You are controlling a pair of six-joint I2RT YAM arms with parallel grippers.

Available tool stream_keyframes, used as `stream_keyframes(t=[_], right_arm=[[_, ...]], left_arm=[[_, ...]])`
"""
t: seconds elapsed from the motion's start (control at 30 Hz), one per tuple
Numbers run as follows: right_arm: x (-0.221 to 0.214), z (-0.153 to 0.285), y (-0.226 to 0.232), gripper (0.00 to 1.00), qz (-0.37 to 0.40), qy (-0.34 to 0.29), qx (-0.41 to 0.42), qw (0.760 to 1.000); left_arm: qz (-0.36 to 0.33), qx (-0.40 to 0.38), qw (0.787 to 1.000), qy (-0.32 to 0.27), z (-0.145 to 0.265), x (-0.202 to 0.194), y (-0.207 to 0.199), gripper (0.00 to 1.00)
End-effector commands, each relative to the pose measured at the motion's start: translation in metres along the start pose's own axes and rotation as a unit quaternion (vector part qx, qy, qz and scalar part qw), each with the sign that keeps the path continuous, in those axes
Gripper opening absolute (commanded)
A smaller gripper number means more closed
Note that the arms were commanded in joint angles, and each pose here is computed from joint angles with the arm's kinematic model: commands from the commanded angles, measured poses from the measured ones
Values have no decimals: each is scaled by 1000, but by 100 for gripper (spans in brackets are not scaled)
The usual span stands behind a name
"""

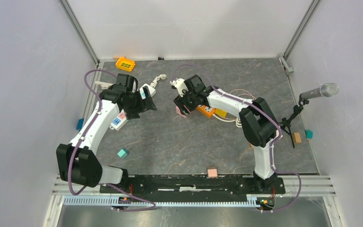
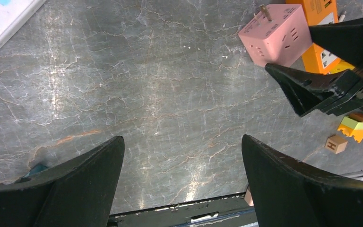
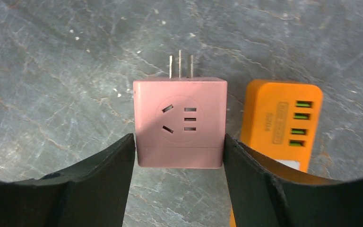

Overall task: Insert the plug
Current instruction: Pick up the plug from the center of the board.

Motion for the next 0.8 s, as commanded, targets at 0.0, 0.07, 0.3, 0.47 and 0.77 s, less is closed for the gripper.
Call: stream_keyframes(t=[0.0, 0.07, 0.3, 0.47, 0.77], right_arm=[[0, -9, 20, 69, 21, 2, 40, 999], [-5, -15, 22, 68, 19, 10, 35, 999], [1, -26, 19, 70, -2, 9, -1, 1000], [24, -10, 21, 36, -2, -27, 5, 1000], [92, 92, 31, 0, 28, -179, 15, 983]], left_arm=[[-19, 6, 1000, -16, 6, 9, 0, 100], [-17, 7, 1000, -15, 6, 8, 1, 100], [-16, 1, 1000, -20, 8, 12, -1, 100], [-24, -6, 999, -40, 18, 20, -5, 100], [-46, -40, 986, -158, 75, 58, -26, 100]])
Point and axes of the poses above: each gripper's point midway between its finger pads, its own z axis back along the fingers, its own y axis along the line the jaws close on, x = y × z, the point moved 5 cm from there along z, back along the fingers, and after that the axes turned 2 degrees about -z, right-handed, at the moved point
